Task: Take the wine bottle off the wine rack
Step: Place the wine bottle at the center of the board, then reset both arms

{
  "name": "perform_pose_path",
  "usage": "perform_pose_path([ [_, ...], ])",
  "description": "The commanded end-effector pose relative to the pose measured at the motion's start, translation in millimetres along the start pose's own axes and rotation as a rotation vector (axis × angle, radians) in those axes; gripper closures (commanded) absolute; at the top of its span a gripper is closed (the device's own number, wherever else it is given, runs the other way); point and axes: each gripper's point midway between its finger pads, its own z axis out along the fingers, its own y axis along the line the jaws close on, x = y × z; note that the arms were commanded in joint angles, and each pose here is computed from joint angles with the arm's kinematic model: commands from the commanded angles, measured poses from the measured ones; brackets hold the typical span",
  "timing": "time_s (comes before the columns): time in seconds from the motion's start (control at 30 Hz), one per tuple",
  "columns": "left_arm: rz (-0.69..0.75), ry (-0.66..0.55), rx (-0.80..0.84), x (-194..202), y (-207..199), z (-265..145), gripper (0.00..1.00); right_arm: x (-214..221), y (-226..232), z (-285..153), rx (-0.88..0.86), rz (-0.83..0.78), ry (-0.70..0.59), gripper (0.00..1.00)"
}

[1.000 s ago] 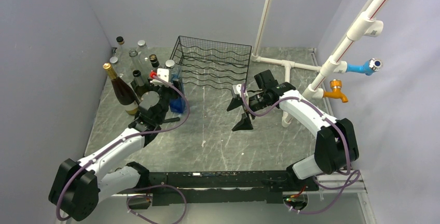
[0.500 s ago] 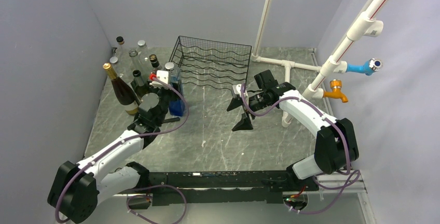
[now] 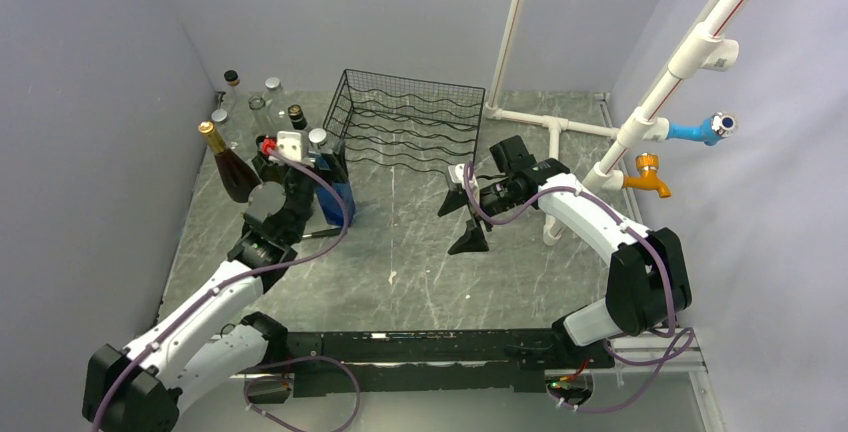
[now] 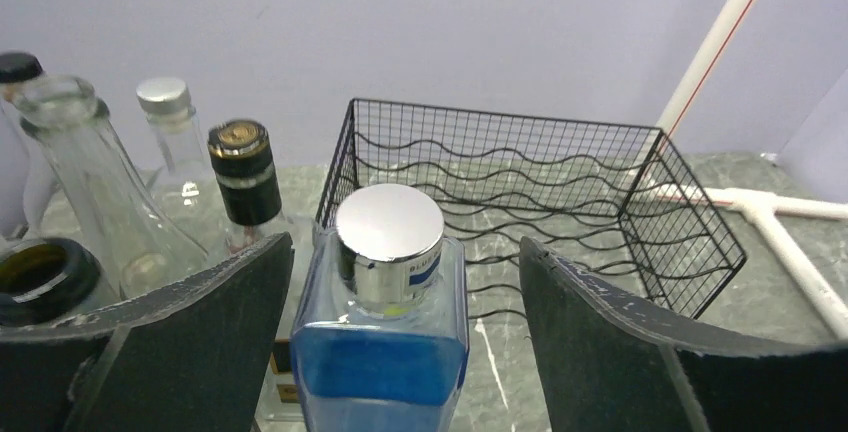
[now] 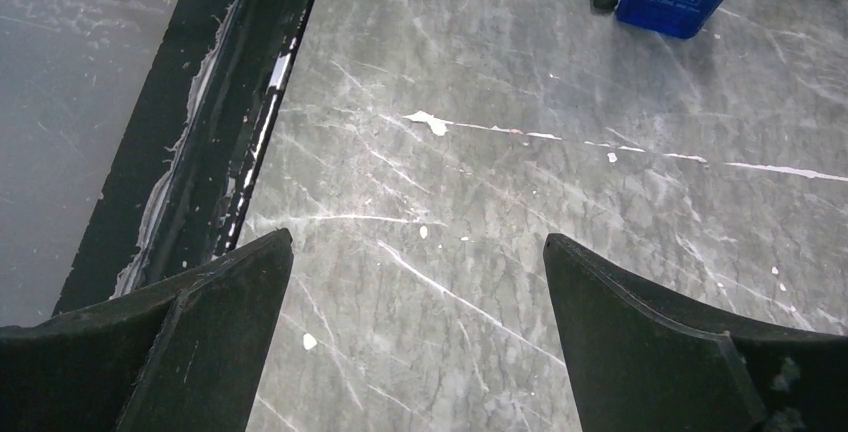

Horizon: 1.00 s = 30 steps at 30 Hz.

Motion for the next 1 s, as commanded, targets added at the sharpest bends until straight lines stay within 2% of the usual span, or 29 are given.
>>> perform_pose_path([
  [0.0,-0.058,-0.059,0.035,-39.0,-7.1,-3.6,0.11,-10.3,-0.6,-4.6,0.008,-0.052,-0.013,0.0],
  [0.23,-0.063,-0.004,0.049,-49.4,-7.3,-14.9,0.01,-13.2,-4.9,-8.7,0.039,-0.019,0.012,0.0],
  [0.47,-0.048,0.024,0.065,-72.0,-3.5,-35.8,0.01,-15.3,-8.2,-20.5,0.095,0.003,0.081,0.0],
  [0.57,-0.041,0.067,0.076,-77.9,-1.8,-48.1,0.01,-22.7,-17.3,-29.2,0.195,0.003,0.086,0.0],
  [0.7,-0.037,0.153,0.121,-76.4,-4.6,-69.4,0.0,-37.8,-36.4,-47.2,0.414,0.031,0.052,0.0],
  [0.87,-0.06,0.216,0.332,-72.1,-32.0,-105.7,0.01,-64.7,-36.0,-78.1,0.635,-0.028,-0.038,0.0],
  [0.97,-0.107,0.249,0.415,-59.1,-42.6,-125.9,0.0,-65.9,-29.0,-87.9,0.637,-0.007,-0.044,0.0],
])
